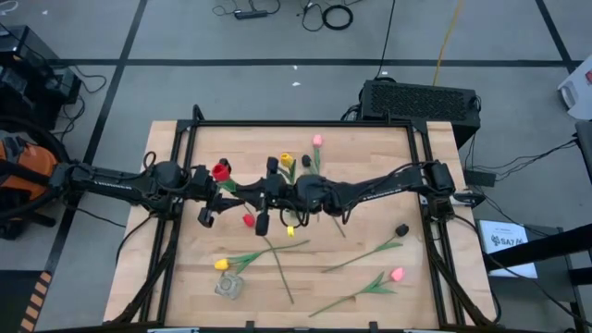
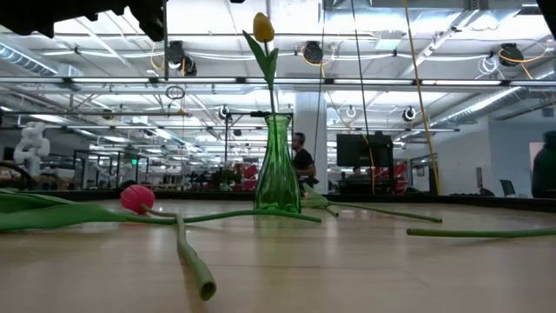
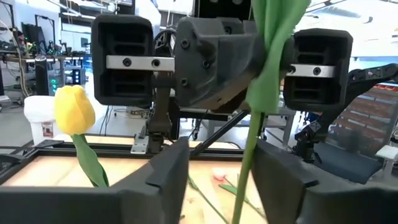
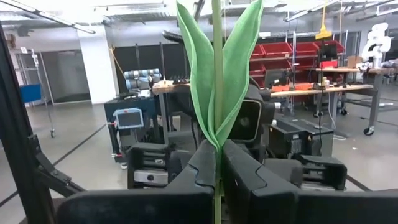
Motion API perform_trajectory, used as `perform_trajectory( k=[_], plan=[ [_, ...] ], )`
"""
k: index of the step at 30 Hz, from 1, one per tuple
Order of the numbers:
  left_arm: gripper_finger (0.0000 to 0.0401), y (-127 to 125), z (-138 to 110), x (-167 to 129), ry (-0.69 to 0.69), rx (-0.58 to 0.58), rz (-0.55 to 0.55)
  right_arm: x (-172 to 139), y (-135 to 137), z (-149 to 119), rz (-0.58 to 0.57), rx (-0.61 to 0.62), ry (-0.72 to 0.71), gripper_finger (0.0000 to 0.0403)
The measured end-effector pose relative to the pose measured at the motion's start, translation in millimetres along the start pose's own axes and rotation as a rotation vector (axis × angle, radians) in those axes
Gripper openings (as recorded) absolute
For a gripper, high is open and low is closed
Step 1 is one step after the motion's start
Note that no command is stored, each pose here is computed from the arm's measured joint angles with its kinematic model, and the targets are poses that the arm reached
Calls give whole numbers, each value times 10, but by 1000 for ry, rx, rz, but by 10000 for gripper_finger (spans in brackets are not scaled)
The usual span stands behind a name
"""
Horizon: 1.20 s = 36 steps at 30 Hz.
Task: Sort flowers into vase by color
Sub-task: Put the right red tulip into the transparent vase
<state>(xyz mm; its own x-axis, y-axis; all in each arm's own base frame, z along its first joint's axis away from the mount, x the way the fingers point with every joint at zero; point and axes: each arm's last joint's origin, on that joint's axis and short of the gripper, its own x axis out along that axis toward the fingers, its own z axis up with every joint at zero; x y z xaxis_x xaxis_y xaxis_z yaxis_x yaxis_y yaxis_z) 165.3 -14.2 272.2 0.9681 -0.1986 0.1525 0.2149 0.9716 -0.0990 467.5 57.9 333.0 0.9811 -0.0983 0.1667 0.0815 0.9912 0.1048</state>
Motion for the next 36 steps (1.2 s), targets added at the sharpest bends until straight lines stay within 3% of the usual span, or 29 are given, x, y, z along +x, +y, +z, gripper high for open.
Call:
perform_trajectory(
  k=[6,8,17,27,32,36],
  plan=[
    [32,-9,-4,0,7,-1,-33,0,0,5,-2,1,-6,1],
    [13,-15,-3,0,7,-3,-54,0,0,6,-1,2,-6,1],
    [7,-21,-14,-1,19,-6,-76,0,-13,-19,-26,71,21,13],
    [4,-21,-13,-23,27,-2,-73,-45,-27,45,-60,1,60,102],
    [4,-31,-5,-108,56,-3,-59,-225,-57,281,-80,-14,184,131],
    [4,-66,33,-168,41,-7,-70,-456,-91,465,-107,60,333,136]
  ],
)
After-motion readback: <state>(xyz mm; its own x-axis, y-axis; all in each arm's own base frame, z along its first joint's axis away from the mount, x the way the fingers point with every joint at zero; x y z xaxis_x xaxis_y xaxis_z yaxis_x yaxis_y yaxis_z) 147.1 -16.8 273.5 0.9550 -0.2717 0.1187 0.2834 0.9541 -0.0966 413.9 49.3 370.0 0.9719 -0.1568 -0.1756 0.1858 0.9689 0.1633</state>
